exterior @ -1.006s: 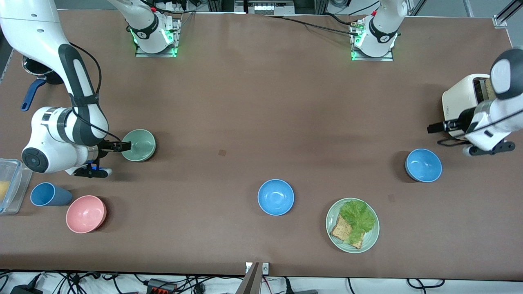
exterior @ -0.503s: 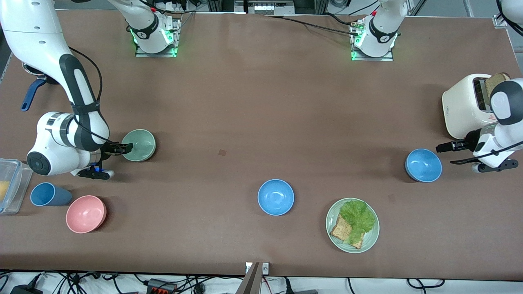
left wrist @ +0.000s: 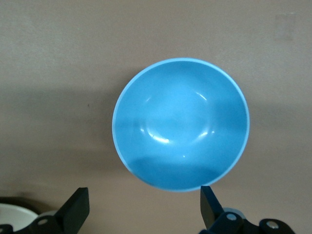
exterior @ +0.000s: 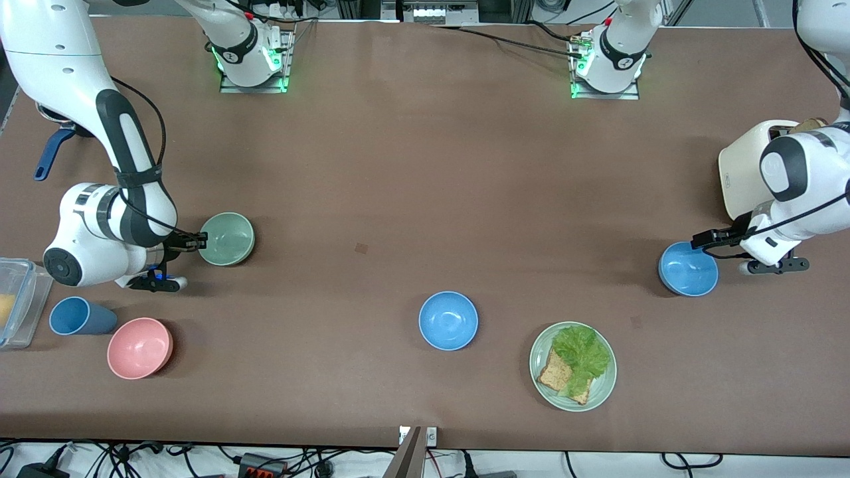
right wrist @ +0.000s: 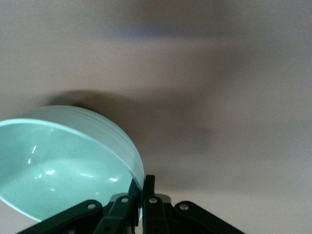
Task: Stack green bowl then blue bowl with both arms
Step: 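Grasp the green bowl with the right gripper while the left gripper grasps the blue bowl, then carry the green bowl toward the table center with the right gripper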
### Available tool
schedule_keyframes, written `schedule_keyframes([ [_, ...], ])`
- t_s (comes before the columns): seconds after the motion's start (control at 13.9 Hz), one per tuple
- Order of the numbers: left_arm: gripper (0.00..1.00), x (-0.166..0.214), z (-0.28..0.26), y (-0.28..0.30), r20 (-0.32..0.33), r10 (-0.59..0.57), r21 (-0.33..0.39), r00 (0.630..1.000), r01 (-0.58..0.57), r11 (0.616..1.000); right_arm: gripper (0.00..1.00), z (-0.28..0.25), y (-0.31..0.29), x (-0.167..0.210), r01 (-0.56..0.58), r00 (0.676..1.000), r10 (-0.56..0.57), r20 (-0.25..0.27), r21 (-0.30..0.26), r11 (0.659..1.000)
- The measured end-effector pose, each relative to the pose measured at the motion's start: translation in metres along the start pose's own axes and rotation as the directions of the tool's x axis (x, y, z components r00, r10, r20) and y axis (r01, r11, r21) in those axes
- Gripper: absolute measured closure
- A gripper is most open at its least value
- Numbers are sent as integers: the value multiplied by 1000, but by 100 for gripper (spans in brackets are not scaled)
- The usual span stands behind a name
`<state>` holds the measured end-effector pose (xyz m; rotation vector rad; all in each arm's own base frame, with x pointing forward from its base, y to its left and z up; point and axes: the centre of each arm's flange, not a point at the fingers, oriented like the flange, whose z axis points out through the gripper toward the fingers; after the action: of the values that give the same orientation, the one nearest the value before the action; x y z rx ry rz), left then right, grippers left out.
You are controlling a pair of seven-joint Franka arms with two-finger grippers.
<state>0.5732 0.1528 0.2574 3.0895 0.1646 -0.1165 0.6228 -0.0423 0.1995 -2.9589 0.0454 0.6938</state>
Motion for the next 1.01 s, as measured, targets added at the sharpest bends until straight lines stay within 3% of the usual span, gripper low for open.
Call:
schedule_keyframes([
  [0.22,0,4,16,-1,-12,10,-4,1000,-10,1000,96,-38,-52,-7,106,994,-106,5,19,994],
  [0.36,0,5,26,-1,-18,30,-7,999,-30,1000,96,-98,-129,-26,161,987,-160,-30,30,987],
  [0.5,1,9,28,-2,-32,76,-5,997,-76,997,96,-126,-220,-53,161,985,-160,-59,26,987],
  [0.65,11,10,30,-5,-32,95,-6,995,-95,995,96,-103,-314,-75,163,985,-162,-57,14,987],
  [0.72,12,12,32,-7,-31,102,-7,994,-102,995,96,-85,-358,-84,160,986,-157,-61,32,987],
  [0.86,32,14,35,-10,-32,127,-8,991,-127,992,96,-50,-424,-96,156,986,-149,-74,101,983],
  [1.01,36,15,37,-13,-40,141,-6,989,-141,990,96,-19,-466,-103,129,989,-117,-88,136,982],
])
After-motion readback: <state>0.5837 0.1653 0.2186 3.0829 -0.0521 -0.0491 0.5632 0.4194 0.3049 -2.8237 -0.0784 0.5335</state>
